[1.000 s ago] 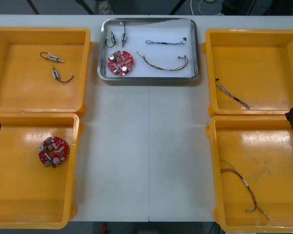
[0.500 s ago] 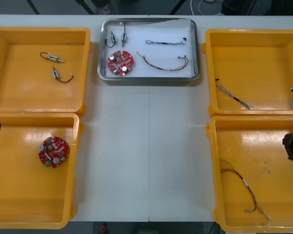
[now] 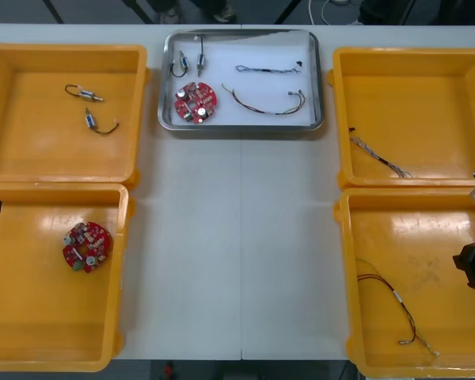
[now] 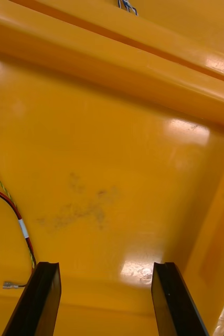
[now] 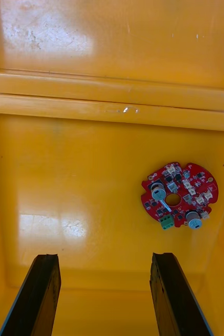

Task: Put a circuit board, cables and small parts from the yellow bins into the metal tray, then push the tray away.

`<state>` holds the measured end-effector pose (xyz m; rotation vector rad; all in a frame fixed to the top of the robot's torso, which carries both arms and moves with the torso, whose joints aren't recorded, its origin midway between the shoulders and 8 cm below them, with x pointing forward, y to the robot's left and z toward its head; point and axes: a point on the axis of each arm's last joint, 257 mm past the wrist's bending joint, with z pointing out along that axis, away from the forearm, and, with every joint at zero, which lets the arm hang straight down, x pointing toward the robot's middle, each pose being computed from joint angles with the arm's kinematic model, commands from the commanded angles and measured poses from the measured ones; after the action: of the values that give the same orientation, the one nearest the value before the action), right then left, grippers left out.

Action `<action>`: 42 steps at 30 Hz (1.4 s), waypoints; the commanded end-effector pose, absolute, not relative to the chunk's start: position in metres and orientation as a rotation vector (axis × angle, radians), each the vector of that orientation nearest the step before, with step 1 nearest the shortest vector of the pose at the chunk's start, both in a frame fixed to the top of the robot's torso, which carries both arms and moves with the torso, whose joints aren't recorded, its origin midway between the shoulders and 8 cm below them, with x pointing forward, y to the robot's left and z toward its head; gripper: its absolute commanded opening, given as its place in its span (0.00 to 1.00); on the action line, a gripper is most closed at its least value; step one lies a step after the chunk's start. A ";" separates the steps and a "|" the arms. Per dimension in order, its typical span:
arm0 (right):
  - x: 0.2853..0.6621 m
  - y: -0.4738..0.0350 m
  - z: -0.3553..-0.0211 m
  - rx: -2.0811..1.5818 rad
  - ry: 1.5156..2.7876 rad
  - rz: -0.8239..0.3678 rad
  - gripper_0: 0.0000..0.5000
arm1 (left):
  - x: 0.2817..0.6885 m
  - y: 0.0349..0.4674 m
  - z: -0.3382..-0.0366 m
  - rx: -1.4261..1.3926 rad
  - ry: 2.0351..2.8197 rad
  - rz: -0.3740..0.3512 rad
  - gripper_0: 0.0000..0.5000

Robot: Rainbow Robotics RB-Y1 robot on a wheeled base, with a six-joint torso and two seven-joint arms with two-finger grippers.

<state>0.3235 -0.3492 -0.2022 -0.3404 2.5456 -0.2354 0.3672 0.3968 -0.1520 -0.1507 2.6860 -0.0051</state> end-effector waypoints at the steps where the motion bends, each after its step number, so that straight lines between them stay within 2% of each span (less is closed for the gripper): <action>1: 0.316 -0.354 -0.199 -0.228 2.535 -0.227 1.00 | 0.364 0.412 -0.139 -0.017 2.667 0.095 1.00; 10: 0.319 -0.347 -0.210 -0.023 2.565 -0.107 1.00 | 0.364 0.412 -0.139 -0.017 2.667 0.095 1.00; 21: 0.323 -0.346 -0.214 0.023 2.580 -0.073 1.00 | 0.364 0.412 -0.139 -0.017 2.667 0.095 1.00; 28: 0.330 -0.334 -0.212 0.095 2.572 -0.010 1.00 | 0.364 0.412 -0.139 -0.017 2.667 0.095 1.00; 42: 0.332 -0.328 -0.213 0.076 2.578 0.016 1.00 | 0.364 0.412 -0.139 -0.017 2.667 0.095 1.00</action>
<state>0.3282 -0.3324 -0.2185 0.0732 2.5911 0.0055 0.3672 0.3968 -0.1520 -0.1507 2.6860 -0.0051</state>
